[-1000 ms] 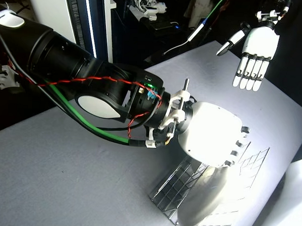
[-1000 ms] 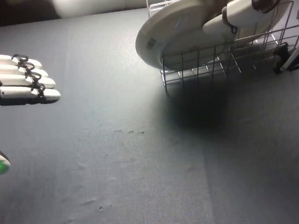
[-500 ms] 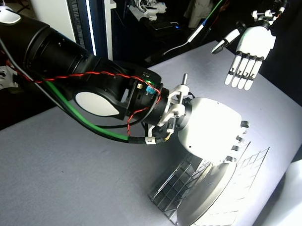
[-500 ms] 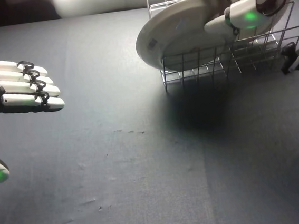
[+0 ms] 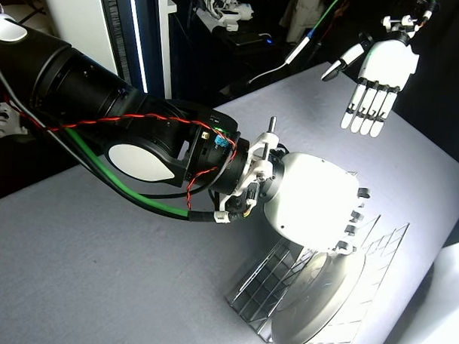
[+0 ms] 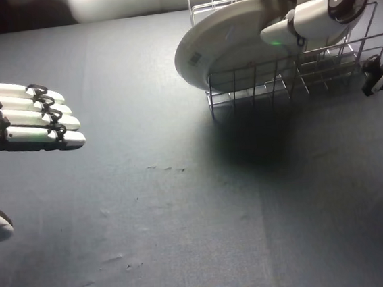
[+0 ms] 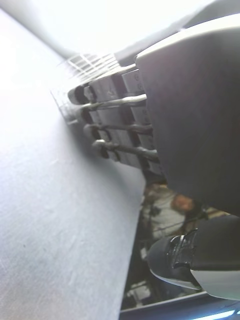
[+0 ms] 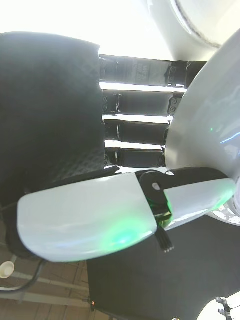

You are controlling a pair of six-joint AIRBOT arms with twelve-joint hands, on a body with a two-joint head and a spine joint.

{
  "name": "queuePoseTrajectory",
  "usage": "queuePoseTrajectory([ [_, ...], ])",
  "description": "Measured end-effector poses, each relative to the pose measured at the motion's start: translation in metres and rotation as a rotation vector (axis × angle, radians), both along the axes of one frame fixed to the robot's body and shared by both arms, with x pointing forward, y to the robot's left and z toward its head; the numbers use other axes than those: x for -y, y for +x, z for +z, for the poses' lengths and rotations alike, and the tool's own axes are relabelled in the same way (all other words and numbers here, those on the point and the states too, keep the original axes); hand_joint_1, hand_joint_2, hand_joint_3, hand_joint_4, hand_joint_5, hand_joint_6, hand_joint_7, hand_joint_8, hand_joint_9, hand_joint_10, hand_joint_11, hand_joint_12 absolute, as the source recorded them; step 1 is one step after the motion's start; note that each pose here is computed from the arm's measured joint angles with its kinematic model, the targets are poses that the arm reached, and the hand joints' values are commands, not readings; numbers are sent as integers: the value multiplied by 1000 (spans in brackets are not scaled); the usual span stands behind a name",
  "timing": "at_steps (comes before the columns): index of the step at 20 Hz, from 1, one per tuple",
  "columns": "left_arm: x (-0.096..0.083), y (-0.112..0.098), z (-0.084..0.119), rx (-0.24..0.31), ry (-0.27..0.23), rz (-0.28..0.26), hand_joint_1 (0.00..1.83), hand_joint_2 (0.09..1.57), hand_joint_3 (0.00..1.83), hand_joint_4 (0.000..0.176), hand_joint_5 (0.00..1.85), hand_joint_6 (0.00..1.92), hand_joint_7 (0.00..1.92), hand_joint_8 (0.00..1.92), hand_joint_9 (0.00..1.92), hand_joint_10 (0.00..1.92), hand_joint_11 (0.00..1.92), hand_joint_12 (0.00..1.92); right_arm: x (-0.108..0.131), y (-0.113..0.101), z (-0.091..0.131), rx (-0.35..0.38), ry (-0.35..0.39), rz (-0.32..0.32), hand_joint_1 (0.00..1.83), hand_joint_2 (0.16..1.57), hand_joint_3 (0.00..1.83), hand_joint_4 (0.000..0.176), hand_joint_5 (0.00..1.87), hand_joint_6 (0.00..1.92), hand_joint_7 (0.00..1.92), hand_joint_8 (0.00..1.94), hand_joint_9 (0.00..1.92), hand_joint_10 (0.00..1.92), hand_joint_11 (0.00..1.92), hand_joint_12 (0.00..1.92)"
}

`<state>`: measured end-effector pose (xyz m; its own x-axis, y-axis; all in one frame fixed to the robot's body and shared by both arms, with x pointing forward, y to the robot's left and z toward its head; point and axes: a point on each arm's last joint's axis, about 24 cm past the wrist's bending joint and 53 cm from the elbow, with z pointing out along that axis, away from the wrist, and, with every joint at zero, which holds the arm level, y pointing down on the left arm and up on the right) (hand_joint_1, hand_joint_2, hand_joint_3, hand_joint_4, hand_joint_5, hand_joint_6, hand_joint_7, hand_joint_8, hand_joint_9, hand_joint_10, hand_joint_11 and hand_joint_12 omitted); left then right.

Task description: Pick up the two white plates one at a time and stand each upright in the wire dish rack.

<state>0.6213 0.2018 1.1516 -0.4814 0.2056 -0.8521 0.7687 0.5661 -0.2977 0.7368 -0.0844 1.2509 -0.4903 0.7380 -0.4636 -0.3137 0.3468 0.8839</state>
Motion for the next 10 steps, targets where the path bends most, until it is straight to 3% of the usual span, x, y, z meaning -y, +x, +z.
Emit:
queuePoseTrajectory([
  [1, 0, 0, 0, 0, 0, 1, 0, 1030, 0, 0, 0, 0, 0, 0, 0, 0, 0, 0, 0, 0, 1, 3, -1, 0, 1292, 1081, 0, 0, 756, 653, 992, 6, 922, 209, 592, 1248],
  [2, 0, 0, 0, 1, 1, 2, 0, 1027, 0, 0, 0, 0, 0, 0, 0, 0, 0, 0, 0, 0, 4, 11, 6, 0, 1343, 1027, 0, 0, 772, 260, 946, 1, 904, 157, 505, 1312],
  [6, 4, -2, 0, 0, -2, -9, 0, 1028, 0, 0, 0, 0, 0, 0, 0, 0, 0, 0, -1, -2, 24, 80, 28, 5, 1327, 1033, 3, 0, 805, 102, 912, 0, 870, 110, 415, 1342],
  [10, 3, -2, -1, 1, 0, -7, 0, 1029, 0, 0, 0, 0, 0, 0, 0, 0, 0, 0, -3, -3, 27, 106, 12, 13, 1336, 1015, 0, 0, 821, 64, 910, 2, 883, 98, 402, 1345],
])
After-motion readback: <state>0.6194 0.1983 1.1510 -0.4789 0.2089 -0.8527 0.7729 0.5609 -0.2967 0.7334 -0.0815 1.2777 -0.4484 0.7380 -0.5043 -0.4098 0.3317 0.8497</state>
